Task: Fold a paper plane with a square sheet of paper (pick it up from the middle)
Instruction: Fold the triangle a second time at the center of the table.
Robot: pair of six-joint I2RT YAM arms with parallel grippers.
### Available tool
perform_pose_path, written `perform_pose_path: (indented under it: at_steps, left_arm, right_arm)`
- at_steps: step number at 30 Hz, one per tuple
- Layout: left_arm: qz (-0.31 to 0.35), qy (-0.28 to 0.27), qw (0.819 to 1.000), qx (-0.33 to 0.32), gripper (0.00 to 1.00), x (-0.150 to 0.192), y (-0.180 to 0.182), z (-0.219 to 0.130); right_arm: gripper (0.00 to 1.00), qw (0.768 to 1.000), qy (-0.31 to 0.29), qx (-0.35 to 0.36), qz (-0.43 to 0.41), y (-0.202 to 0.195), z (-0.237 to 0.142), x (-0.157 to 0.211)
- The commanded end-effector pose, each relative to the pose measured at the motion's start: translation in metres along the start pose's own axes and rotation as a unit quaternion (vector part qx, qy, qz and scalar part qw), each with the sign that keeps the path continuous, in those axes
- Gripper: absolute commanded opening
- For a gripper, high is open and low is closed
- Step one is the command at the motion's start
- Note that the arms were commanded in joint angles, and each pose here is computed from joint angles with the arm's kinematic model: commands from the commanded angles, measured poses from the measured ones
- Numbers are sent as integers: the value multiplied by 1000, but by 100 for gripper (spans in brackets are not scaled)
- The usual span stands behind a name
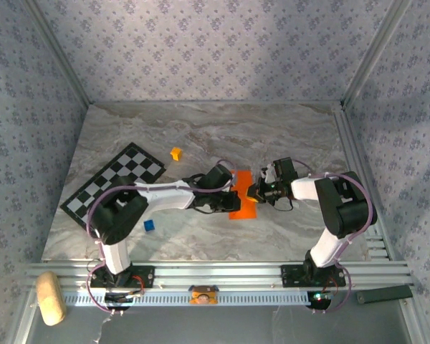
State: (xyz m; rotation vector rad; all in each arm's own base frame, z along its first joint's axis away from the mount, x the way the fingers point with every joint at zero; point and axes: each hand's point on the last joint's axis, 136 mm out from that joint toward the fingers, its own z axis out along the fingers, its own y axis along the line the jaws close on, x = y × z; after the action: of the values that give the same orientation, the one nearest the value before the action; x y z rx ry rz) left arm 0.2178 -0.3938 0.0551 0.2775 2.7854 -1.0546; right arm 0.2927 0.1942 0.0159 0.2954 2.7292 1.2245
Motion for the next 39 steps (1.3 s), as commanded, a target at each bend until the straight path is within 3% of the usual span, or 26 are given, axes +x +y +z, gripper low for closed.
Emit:
perform_pose_path:
  at_steps: [1, 4, 12, 24, 31, 39]
  left_arm:
    - [-7, 22, 1000, 5, 10, 8, 1, 11]
    - [-24, 37, 998, -41, 10, 23, 30, 15]
    - [-50, 61, 994, -76, 9, 53, 62, 9]
    - [-63, 60, 994, -72, 7, 65, 65, -5]
    - [-10, -7, 1000, -18, 7, 23, 9, -47]
    - [-6, -2, 1000, -5, 7, -26, -6, -23]
  right_arm:
    - [0, 993, 16, 103, 59, -56, 5, 23]
    - [0, 993, 17, 104, 58, -56, 6, 23]
    - [0, 992, 18, 111, 63, -61, 6, 25]
    - [0, 992, 17, 106, 60, -57, 6, 24]
    - [0, 994, 11, 94, 58, -49, 4, 21]
    - [0, 995, 6, 82, 57, -42, 3, 17]
